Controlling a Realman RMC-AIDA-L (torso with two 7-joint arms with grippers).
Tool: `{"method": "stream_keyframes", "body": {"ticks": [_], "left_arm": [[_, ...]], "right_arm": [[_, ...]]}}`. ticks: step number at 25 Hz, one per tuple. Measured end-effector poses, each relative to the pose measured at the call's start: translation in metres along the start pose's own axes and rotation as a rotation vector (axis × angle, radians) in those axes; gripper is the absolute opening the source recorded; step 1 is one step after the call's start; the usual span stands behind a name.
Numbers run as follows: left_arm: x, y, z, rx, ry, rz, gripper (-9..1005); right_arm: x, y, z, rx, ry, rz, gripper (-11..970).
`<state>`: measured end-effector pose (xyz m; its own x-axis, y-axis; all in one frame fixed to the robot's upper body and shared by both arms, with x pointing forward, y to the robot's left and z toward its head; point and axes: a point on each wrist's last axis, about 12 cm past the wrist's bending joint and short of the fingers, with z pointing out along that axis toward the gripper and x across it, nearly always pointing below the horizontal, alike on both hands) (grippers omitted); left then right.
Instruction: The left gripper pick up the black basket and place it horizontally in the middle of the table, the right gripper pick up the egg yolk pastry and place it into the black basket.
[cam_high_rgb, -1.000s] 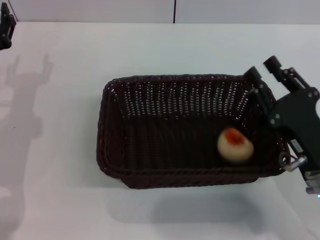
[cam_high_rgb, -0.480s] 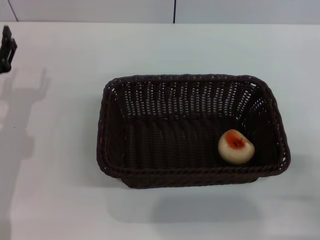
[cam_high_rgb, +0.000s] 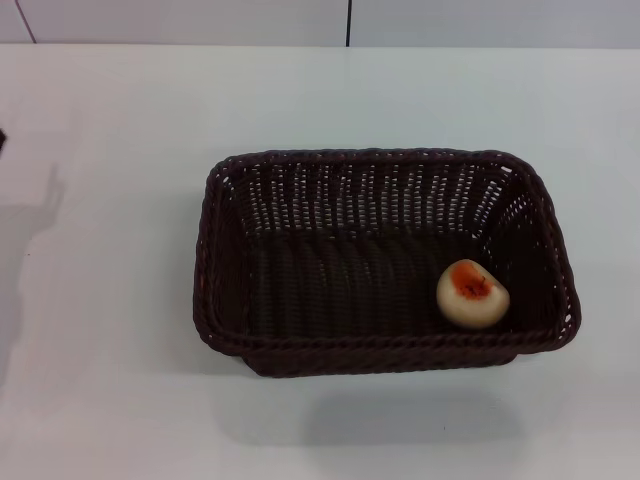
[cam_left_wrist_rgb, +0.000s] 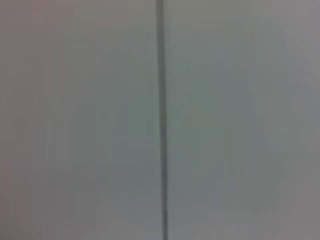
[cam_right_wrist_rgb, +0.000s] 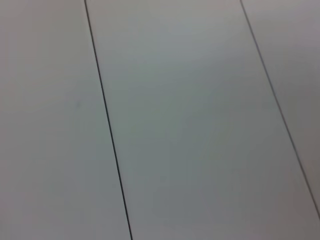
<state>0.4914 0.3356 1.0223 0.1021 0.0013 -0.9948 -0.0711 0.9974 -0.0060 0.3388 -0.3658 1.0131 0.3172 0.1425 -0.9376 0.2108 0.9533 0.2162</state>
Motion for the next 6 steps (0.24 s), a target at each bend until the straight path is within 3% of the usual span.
{"method": "stream_keyframes", "body": {"ticks": [6], "left_arm": [[0.0025,-0.0025,-0.0054,0.022,0.008,0.002,781]], "right_arm": [[-0.0005,-0.0023,-0.0069,0.049,-0.003,0.01,838]]}}
